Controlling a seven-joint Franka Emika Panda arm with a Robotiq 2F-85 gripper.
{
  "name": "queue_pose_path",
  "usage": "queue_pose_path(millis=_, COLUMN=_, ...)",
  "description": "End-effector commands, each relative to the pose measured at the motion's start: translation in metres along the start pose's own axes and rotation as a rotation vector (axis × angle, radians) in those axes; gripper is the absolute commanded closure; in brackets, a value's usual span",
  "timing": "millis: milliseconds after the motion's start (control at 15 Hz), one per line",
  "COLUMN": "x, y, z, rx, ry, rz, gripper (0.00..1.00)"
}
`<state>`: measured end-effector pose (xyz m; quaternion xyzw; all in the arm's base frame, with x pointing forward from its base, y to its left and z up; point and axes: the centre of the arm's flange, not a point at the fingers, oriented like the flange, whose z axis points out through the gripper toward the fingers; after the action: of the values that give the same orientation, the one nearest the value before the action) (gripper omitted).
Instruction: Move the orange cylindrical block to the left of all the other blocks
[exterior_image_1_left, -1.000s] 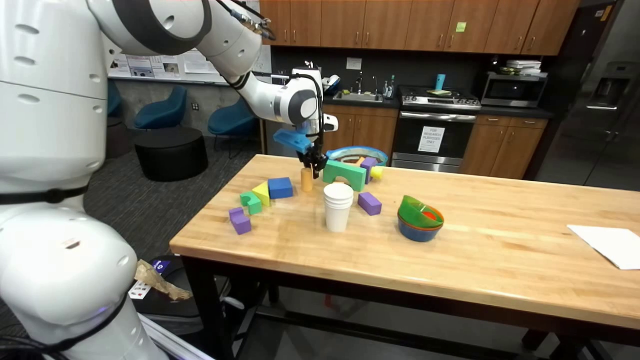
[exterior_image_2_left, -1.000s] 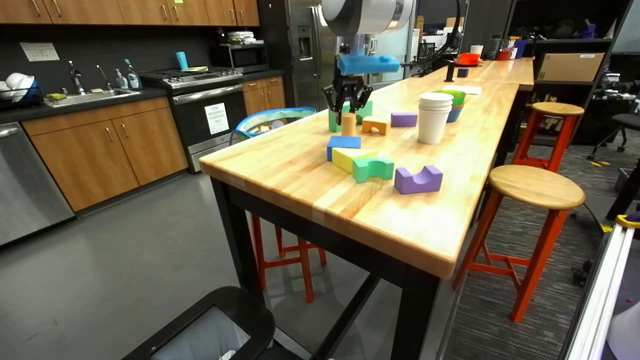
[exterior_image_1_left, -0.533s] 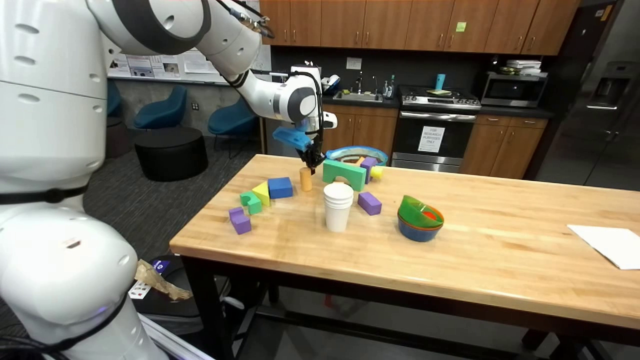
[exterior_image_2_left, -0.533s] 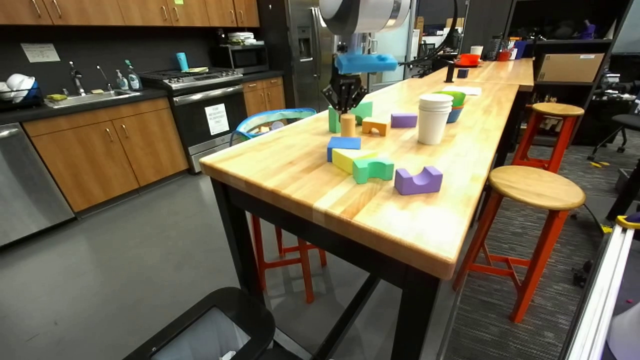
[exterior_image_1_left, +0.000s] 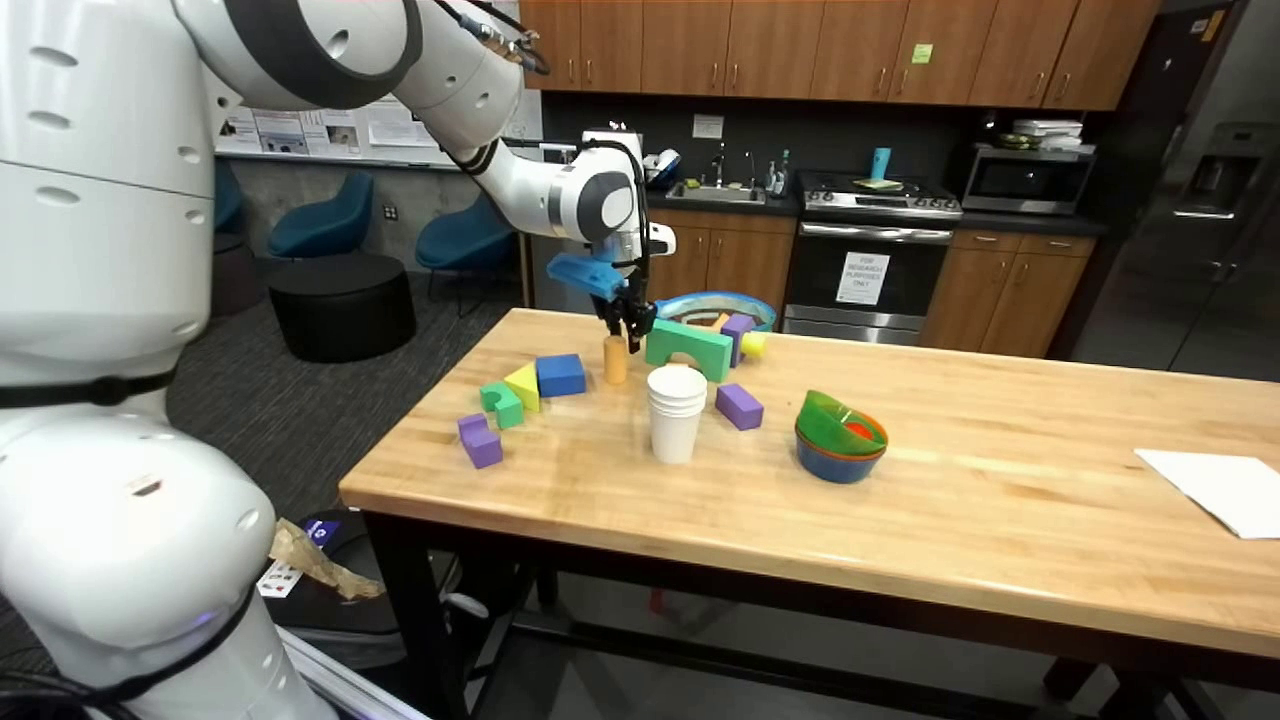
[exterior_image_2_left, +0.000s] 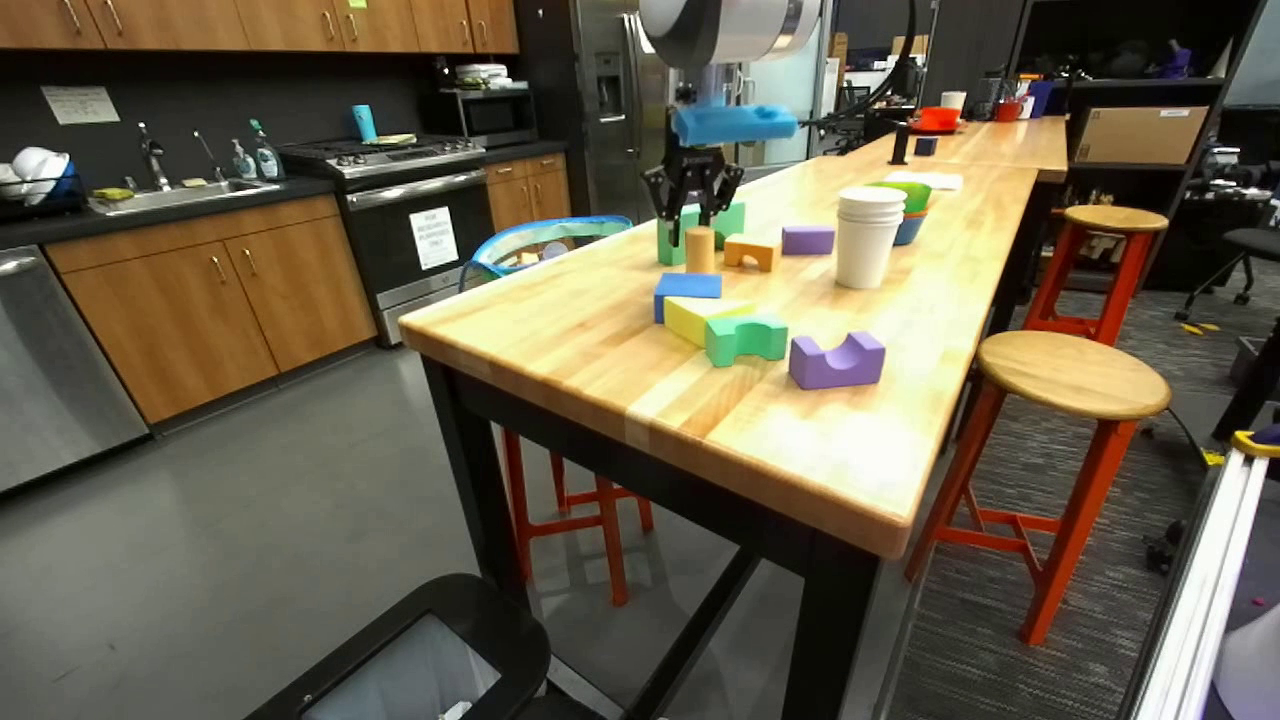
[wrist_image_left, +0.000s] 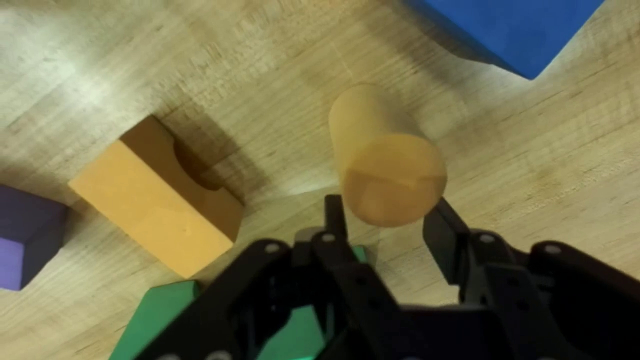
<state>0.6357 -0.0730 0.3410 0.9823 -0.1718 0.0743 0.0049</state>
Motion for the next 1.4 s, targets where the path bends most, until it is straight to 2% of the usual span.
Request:
queue_pose_path(millis=0, x=-0.011, y=0.002, z=-0.007, rx=-0.010, ry=-0.015, rz=0.004, gripper=0.22)
queue_pose_path(millis=200, x=-0.013, y=0.003, z=-0.007, rx=-0.012, ry=-0.016, rz=0.004, gripper=0.02)
queue_pose_path(millis=533, x=-0.015, y=0.002, z=-0.007, rx=-0.009, ry=-0.019, rz=0.003, gripper=0.00)
queue_pose_path(millis=600, x=-0.016, y=0.002, z=-0.007, rx=-0.009, ry=-0.020, rz=0.005, gripper=0.05)
queue_pose_path(millis=667, x=-0.017, y=0.001, z=-0.007, rx=-0.005, ry=-0.022, rz=0.007, gripper=0.26)
queue_pose_path(millis=800, x=-0.023, y=0.000, z=-0.008, rx=-0.003, ry=-0.033, rz=0.011, gripper=0.30)
queue_pose_path(millis=933, x=-0.027, y=0.000, z=-0.009, rx=-0.006, ry=-0.040, rz=0.011, gripper=0.42)
queue_pose_path(millis=1267, x=-0.034, y=0.002, z=-0.010, rx=-0.016, ry=-0.065, rz=0.023, gripper=0.82)
queue_pose_path(millis=1333, x=-0.034, y=0.003, z=-0.010, rx=-0.021, ry=-0.068, rz=0.023, gripper=0.84)
